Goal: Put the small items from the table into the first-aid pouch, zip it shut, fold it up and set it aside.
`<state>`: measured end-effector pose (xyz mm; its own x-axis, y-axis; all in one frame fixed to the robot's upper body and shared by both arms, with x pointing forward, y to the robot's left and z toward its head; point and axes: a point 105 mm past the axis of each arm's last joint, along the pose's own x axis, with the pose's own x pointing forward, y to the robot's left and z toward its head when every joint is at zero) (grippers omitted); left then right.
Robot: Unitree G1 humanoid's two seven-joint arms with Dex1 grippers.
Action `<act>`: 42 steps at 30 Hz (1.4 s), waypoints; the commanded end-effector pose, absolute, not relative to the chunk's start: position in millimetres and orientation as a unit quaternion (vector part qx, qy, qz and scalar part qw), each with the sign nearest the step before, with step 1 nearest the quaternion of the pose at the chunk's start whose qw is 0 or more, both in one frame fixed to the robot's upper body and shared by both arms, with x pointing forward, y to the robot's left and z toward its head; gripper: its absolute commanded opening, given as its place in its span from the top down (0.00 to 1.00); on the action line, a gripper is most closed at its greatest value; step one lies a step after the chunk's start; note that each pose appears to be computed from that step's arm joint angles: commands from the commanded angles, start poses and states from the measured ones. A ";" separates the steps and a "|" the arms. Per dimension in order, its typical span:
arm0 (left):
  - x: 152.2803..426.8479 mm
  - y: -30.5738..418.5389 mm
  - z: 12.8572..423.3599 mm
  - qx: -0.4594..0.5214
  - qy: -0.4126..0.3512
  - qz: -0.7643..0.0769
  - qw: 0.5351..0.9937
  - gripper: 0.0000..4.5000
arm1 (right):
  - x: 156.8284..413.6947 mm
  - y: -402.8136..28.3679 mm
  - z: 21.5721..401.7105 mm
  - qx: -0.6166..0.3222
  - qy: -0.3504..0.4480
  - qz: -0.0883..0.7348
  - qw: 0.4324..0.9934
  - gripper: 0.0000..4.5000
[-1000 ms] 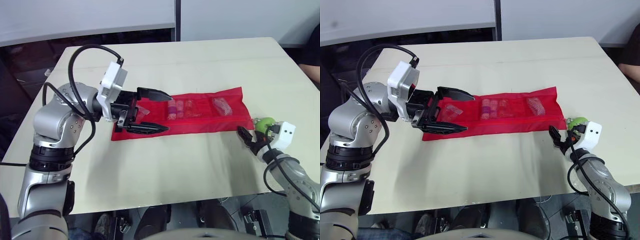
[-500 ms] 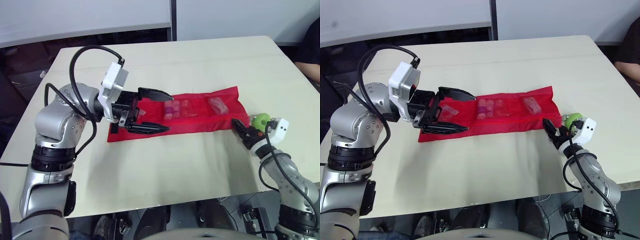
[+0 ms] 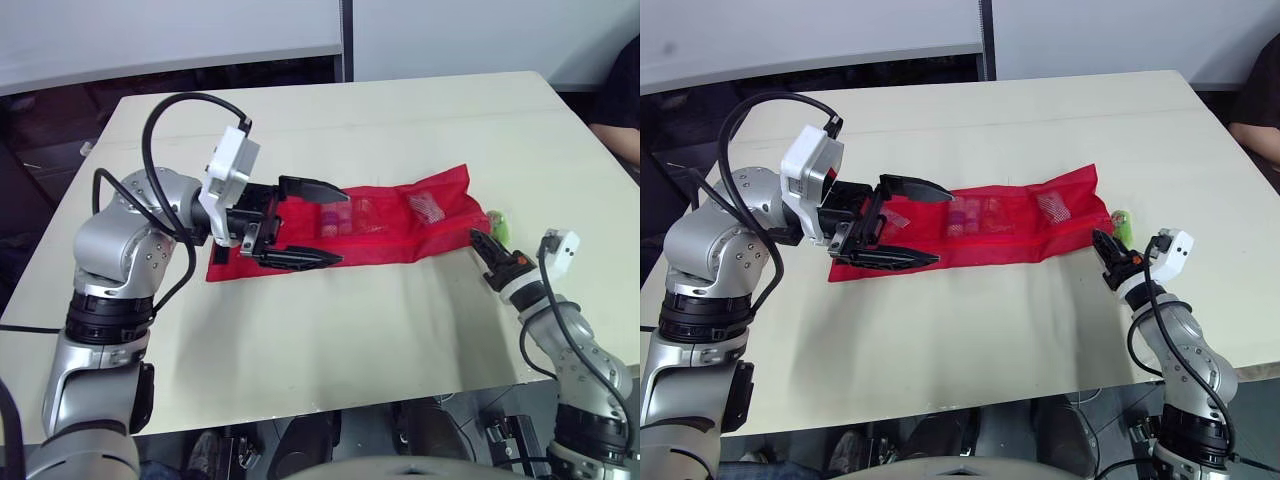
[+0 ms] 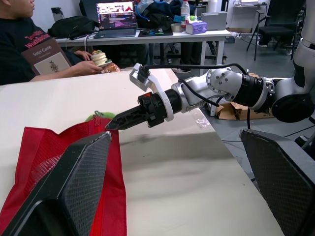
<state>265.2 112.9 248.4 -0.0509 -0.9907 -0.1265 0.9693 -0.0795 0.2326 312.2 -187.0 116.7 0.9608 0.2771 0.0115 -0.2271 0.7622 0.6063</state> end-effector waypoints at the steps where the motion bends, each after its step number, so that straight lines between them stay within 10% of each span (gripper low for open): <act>1: 265.0 113.4 252.5 0.145 -0.051 -0.724 0.673 0.00 | 309.3 -197.1 131.8 0.307 0.004 0.135 0.942 1.00; 13: 270.3 116.8 253.0 0.149 -0.056 -0.716 0.680 0.00 | 260.9 -242.0 187.6 0.200 -0.071 0.181 0.960 1.00; 27: 278.3 119.3 254.7 0.165 -0.058 -0.707 0.685 0.00 | 263.9 -117.5 194.3 -0.163 0.040 0.455 0.875 1.00; 36: 276.3 119.5 255.1 0.166 -0.060 -0.703 0.689 0.00 | 278.7 -105.1 151.6 -0.382 0.090 0.475 0.788 1.00; 42: 277.4 122.3 253.6 0.164 -0.057 -0.695 0.698 0.00 | 268.8 -99.4 166.0 -0.336 0.069 0.495 0.799 0.53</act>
<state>280.8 118.9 244.1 0.0111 -0.9874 -0.1576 0.9631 -0.0319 0.2674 276.5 -103.8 148.6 0.5146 0.6987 -0.4971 -0.8382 0.2878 -0.4633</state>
